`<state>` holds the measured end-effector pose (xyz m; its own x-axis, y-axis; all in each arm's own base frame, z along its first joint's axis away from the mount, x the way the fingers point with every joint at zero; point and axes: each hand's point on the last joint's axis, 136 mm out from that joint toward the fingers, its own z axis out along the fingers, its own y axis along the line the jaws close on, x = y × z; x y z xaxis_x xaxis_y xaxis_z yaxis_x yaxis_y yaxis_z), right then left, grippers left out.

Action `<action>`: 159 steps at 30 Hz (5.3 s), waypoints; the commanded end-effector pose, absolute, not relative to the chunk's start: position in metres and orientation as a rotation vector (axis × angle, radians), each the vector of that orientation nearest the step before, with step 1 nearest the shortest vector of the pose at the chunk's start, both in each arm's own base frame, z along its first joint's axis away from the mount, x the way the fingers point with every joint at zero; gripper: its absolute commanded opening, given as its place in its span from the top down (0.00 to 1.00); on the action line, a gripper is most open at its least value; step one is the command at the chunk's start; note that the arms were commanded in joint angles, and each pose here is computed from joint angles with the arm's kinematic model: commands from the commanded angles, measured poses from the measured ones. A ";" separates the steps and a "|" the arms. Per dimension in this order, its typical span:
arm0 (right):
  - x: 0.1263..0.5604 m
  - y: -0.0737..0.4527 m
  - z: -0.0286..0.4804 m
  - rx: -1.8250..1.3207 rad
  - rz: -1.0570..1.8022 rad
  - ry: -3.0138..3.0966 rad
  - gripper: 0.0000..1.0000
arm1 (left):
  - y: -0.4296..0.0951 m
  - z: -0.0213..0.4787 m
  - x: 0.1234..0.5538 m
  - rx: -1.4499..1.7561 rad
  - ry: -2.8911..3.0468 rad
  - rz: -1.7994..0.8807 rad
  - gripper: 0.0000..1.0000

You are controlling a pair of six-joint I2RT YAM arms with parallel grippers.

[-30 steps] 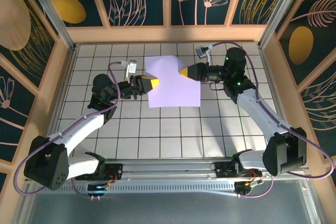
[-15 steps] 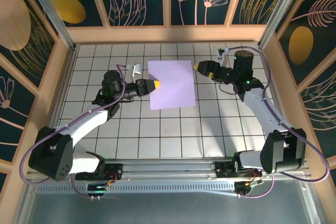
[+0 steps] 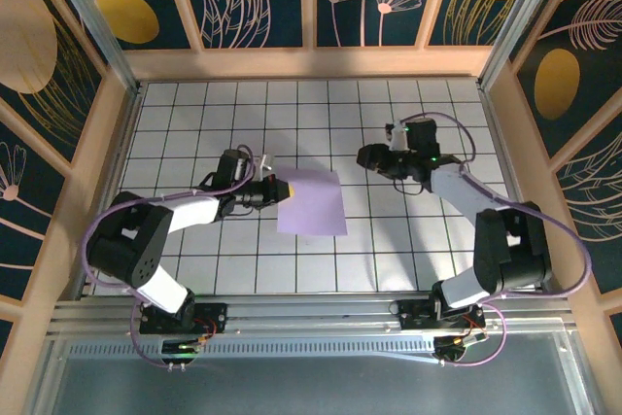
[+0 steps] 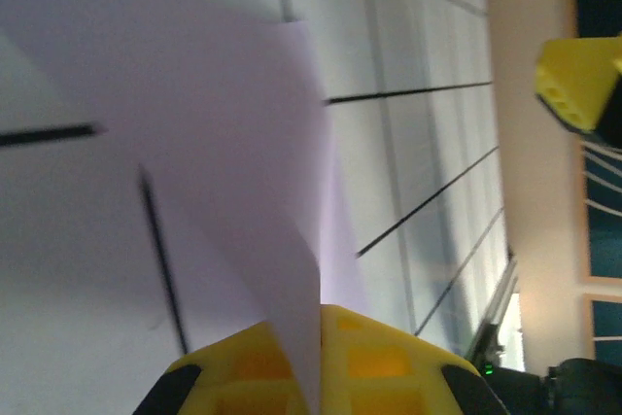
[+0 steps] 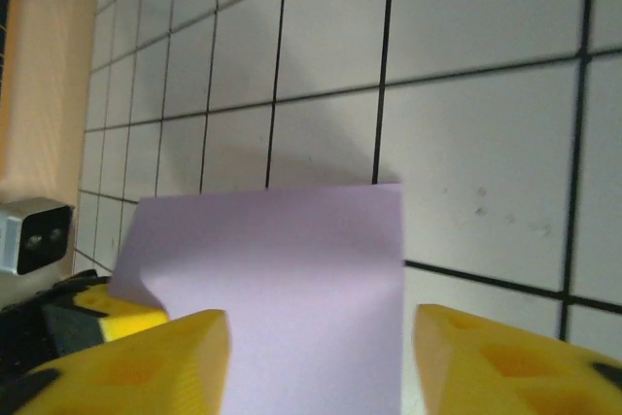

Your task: Fold a paper plane with a square sheet of paper (fold left side to right side)

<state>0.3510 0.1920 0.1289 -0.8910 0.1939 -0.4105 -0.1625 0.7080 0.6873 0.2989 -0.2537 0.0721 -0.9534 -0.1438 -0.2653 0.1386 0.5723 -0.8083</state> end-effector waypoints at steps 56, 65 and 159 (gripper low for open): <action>0.301 0.229 0.005 -0.084 0.791 2.851 0.81 | -0.338 0.083 0.288 0.187 2.611 -1.346 0.40; 0.307 0.241 0.031 -0.062 0.980 2.745 0.84 | -0.335 0.068 0.289 0.155 2.639 -1.297 0.51; 0.266 0.248 0.034 0.043 1.031 2.800 1.00 | -0.297 0.070 0.279 0.000 2.616 -1.115 0.48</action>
<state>0.2656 0.2564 0.0428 -0.9864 0.0902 -0.1372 -0.0316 0.7156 0.6978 0.2849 -0.2956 0.0788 -0.9474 -0.1173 -0.2978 0.1360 0.6946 -0.7064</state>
